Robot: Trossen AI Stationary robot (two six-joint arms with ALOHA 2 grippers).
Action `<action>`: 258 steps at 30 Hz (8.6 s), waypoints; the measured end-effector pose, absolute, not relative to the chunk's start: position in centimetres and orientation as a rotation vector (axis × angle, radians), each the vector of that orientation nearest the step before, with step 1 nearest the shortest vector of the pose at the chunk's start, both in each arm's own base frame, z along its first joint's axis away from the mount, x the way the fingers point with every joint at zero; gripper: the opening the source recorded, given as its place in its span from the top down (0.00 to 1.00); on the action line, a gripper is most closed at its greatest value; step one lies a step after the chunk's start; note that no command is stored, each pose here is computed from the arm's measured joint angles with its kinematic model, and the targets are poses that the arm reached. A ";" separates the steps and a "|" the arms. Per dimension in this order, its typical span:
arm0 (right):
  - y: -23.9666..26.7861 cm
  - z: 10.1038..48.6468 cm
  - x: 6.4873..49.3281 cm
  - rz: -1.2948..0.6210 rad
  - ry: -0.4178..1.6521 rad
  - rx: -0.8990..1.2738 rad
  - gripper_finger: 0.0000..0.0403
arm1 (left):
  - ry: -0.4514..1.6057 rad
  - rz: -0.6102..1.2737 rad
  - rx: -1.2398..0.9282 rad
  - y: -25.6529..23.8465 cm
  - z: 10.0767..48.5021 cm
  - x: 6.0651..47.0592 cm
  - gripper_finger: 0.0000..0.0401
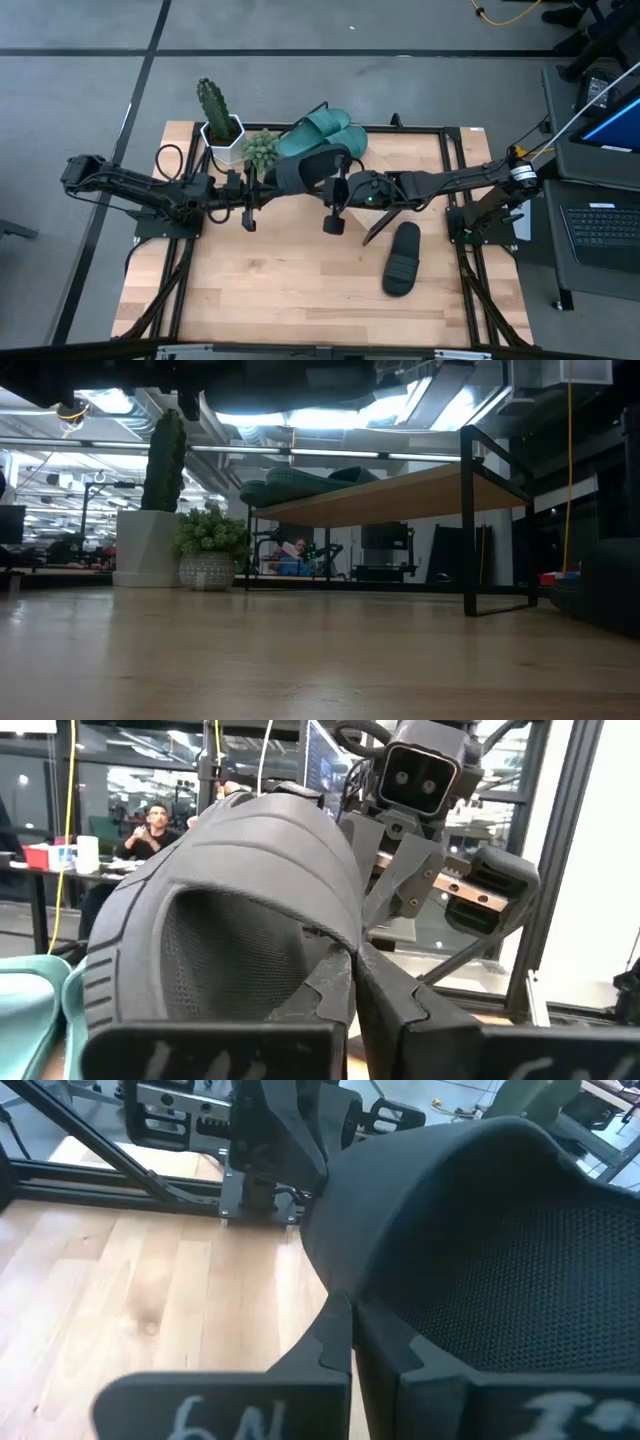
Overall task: Pick and place slides into the shelf
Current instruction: Put the top black slides on the shelf
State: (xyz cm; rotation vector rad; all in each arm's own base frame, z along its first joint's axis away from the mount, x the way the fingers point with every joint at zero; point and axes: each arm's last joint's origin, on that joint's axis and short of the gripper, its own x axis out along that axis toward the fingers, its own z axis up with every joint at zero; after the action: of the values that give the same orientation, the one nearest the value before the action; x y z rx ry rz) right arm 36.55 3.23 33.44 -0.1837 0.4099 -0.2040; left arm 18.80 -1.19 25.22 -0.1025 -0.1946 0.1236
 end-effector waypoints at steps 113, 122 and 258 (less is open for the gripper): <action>-9.9 25.8 24.3 0.427 0.491 0.131 0.99 | -0.214 0.142 0.029 -1.3 26.1 17.4 0.70; -11.1 25.2 24.6 0.458 0.452 0.113 0.99 | -0.212 0.145 0.049 -1.3 26.1 17.4 0.70; -15.6 25.1 26.0 0.392 0.533 0.284 0.54 | -0.214 0.140 0.012 -1.3 26.1 17.4 0.70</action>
State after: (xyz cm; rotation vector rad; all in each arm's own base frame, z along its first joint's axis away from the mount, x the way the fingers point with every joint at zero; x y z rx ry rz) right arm 25.95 -15.56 25.11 0.2836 0.5335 0.3915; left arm 17.42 -1.34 26.08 0.0120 -0.2141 0.1398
